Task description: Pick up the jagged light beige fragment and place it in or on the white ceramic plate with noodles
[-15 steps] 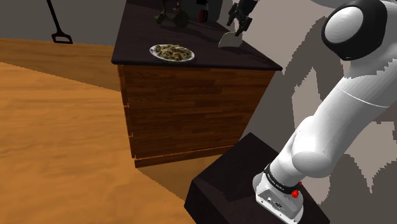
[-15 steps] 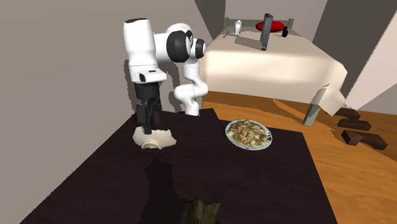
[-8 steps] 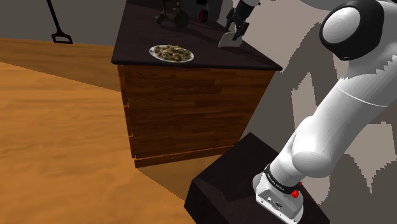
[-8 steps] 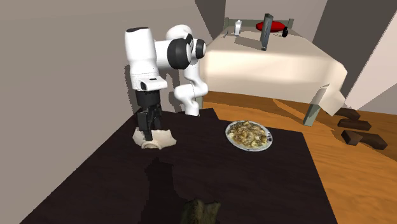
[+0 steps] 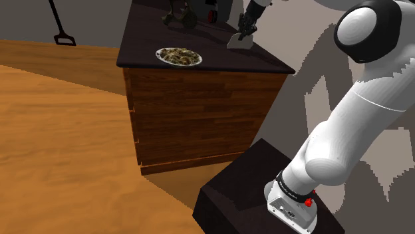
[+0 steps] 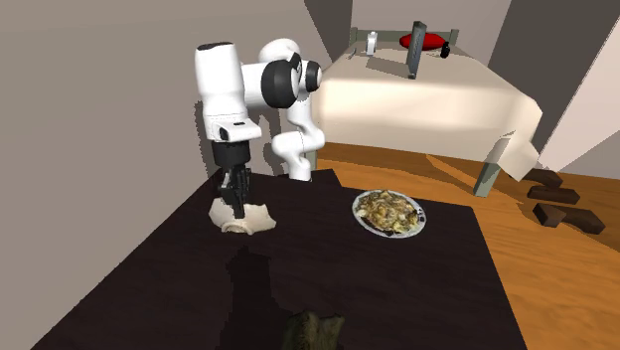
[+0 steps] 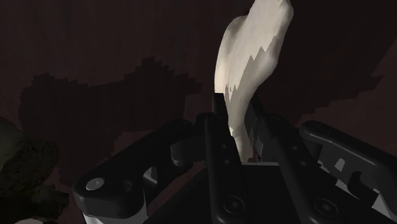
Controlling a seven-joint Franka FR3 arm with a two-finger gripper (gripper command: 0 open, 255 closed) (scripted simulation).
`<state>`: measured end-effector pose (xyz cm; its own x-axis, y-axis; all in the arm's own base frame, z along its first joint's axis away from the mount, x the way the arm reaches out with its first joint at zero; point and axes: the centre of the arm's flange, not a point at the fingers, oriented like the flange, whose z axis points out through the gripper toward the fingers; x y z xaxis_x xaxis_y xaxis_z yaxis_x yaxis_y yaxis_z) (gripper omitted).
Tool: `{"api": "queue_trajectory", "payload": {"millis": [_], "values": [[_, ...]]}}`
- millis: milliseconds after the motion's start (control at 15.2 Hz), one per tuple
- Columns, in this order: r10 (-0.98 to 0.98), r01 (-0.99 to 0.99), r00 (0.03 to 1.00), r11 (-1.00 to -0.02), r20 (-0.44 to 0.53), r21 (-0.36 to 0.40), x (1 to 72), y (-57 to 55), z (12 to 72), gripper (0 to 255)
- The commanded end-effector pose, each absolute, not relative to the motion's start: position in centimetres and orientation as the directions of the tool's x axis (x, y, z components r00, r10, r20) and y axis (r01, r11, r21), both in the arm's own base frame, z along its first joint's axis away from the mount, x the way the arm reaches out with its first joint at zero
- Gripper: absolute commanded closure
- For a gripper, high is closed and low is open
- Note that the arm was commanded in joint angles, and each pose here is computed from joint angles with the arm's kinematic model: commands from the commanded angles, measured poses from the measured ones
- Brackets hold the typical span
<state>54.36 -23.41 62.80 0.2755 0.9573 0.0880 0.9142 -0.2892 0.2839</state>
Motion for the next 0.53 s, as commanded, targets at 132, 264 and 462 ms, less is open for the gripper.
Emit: {"api": "queue_trajectory", "payload": {"millis": [132, 264, 462], "values": [[0.957, 0.914, 0.276, -0.290, 0.088, 0.283, 54.4, -23.4, 62.7, 255], [0.957, 0.914, 0.276, -0.290, 0.088, 0.283, 54.4, -23.4, 62.7, 255], [0.957, 0.914, 0.276, -0.290, 0.088, 0.283, 54.4, -23.4, 63.8, 255]]}}
